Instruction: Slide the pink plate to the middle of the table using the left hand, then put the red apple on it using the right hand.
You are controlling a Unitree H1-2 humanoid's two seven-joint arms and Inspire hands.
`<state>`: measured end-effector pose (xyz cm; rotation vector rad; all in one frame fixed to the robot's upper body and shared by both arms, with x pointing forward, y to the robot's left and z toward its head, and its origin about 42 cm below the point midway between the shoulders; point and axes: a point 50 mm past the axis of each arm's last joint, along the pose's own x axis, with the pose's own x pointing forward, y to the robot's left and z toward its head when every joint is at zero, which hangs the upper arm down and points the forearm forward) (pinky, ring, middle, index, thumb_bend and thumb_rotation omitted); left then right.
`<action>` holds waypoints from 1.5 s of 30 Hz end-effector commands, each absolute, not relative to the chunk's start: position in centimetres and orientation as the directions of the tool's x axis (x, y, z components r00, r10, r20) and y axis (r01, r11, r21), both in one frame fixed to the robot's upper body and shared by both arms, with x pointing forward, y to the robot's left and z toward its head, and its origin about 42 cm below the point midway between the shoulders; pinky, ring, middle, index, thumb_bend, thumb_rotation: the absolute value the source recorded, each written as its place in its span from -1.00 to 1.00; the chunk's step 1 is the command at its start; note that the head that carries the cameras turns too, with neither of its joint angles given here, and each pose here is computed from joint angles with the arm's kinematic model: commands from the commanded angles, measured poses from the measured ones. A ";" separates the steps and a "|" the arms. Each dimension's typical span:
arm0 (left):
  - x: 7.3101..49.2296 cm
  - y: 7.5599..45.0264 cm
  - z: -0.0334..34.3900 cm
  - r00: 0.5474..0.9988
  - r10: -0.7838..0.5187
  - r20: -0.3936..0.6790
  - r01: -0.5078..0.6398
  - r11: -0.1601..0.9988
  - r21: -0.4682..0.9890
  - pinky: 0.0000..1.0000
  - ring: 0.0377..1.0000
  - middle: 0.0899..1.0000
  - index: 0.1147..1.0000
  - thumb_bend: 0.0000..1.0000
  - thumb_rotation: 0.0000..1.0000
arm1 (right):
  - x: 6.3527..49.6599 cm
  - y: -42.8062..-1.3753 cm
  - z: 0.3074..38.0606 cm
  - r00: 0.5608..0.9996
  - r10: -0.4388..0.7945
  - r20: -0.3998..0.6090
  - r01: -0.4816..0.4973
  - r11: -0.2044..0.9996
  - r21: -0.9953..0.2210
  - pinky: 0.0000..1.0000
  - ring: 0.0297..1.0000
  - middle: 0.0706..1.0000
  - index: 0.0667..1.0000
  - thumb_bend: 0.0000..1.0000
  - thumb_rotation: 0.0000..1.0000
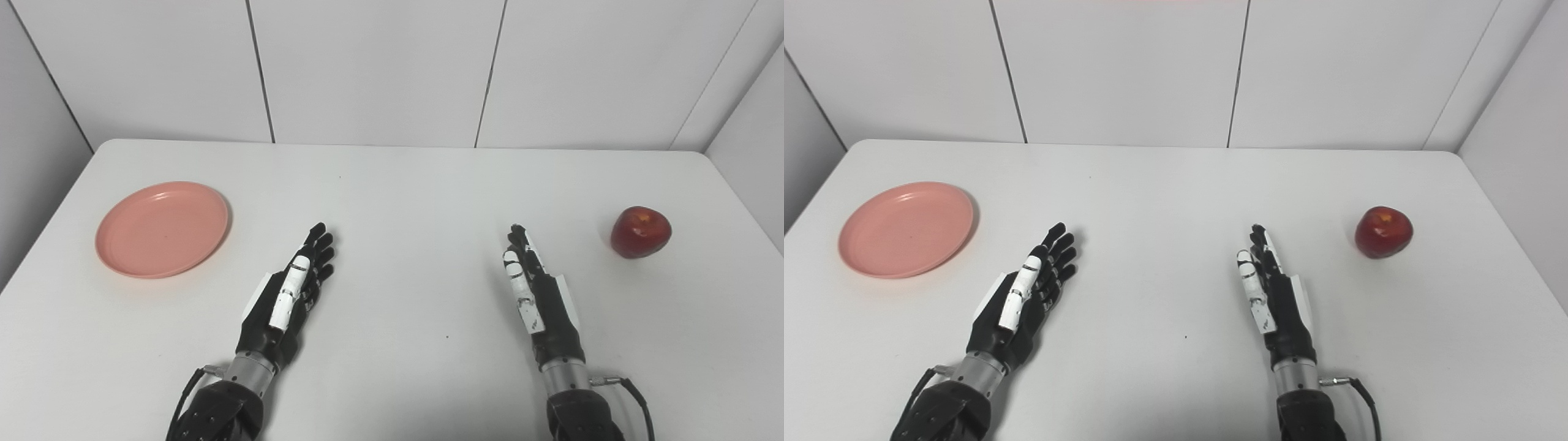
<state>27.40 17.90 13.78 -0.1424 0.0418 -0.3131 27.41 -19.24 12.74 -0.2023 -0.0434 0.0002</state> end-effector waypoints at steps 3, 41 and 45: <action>27.8 17.5 15.0 0.947 -0.319 0.032 0.320 0.937 -0.142 1.00 1.00 1.00 1.00 -0.11 1.00 | 27.7 -19.1 14.2 0.994 0.023 0.103 -0.002 0.980 -0.198 0.87 0.90 0.90 0.91 -0.62 1.00; 28.3 11.9 13.6 0.938 -0.344 0.040 0.346 0.928 -0.136 1.00 1.00 1.00 1.00 -0.24 1.00 | 27.6 -22.8 13.6 0.986 0.077 0.145 -0.065 0.994 -0.087 1.00 0.99 0.98 0.97 -0.94 1.00; 28.3 12.0 13.6 0.937 -0.348 0.039 0.350 0.926 -0.141 1.00 1.00 1.00 1.00 -0.25 1.00 | 27.6 -22.7 13.6 0.986 0.082 0.142 -0.071 0.994 -0.080 1.00 1.00 0.99 0.98 -0.96 1.00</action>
